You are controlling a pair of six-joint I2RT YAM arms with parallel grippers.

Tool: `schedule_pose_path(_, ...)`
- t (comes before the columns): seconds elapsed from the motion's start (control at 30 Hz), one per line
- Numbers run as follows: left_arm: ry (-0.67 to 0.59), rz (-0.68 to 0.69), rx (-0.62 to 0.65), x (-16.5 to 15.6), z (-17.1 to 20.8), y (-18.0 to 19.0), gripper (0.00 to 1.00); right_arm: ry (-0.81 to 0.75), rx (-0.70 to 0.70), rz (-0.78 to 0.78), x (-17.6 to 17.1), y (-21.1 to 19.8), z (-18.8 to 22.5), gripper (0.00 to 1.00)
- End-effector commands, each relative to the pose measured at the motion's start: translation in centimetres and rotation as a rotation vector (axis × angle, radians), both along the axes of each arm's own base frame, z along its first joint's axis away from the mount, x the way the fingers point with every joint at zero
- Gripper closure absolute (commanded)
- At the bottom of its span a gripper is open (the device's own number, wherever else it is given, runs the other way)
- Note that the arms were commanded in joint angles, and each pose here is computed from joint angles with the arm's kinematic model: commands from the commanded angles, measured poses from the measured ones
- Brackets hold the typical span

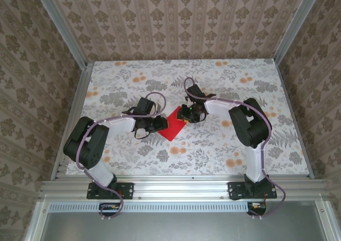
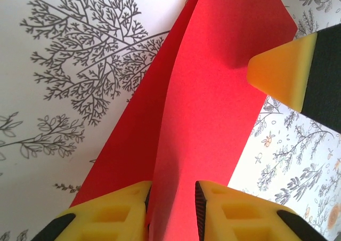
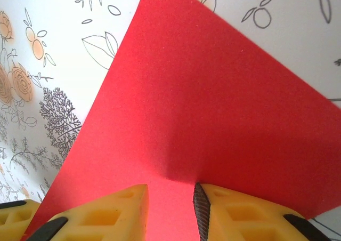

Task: Fold a paper plane with a square sheet of paper (pick it up from the middle)
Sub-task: Fold the triangle a second time at the center of the table.

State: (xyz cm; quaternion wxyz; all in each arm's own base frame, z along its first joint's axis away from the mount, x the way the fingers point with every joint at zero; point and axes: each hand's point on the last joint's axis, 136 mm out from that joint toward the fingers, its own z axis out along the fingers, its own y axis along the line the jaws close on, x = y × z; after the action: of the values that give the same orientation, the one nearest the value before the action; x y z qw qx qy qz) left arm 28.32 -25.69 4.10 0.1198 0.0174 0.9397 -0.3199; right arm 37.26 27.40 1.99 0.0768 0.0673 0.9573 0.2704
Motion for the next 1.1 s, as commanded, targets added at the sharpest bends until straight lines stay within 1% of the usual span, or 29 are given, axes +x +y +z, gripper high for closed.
schedule_pose_path(0.0,-0.024,0.041,-0.002,0.2,0.9,0.4,0.74,0.068,-0.075,-0.037,-0.9,-1.3,-2.9,0.68)
schedule_pose_path(0.13,-0.021,0.035,0.042,0.0,0.6,0.6,0.83,0.069,-0.074,-0.039,-0.9,-1.3,-2.7,0.68)
schedule_pose_path(0.23,-0.031,0.024,0.106,0.3,0.6,0.8,0.92,0.066,-0.071,-0.039,-0.9,-1.3,-2.5,0.68)
schedule_pose_path(0.37,-0.062,-0.018,0.198,0.6,1.0,0.8,0.99,0.056,-0.035,-0.030,-1.0,-0.9,-1.6,0.68)
schedule_pose_path(0.47,-0.091,-0.063,0.276,0.8,1.5,1.3,1.00,0.022,-0.006,-0.024,-0.7,-0.5,0.0,0.68)
schedule_pose_path(0.57,-0.105,-0.109,0.347,1.0,2.0,1.8,1.00,-0.017,-0.013,-0.019,-0.2,-0.7,1.3,0.68)
schedule_pose_path(0.67,-0.120,-0.149,0.409,1.1,2.6,1.9,1.00,-0.021,-0.055,-0.013,0.2,-1.1,1.0,0.68)
schedule_pose_path(0.8,-0.133,-0.164,0.466,1.5,2.7,1.7,1.00,-0.008,-0.087,-0.020,0.4,-1.6,-0.5,0.68)
schedule_pose_path(0.97,-0.156,-0.158,0.532,2.2,2.2,1.4,1.00,0.001,-0.077,-0.027,0.7,-1.4,-1.3,0.68)
schedule_pose_path(1.07,-0.177,-0.152,0.603,2.6,1.9,1.3,1.00,0.015,-0.059,-0.027,0.4,-1.3,-1.5,0.68)
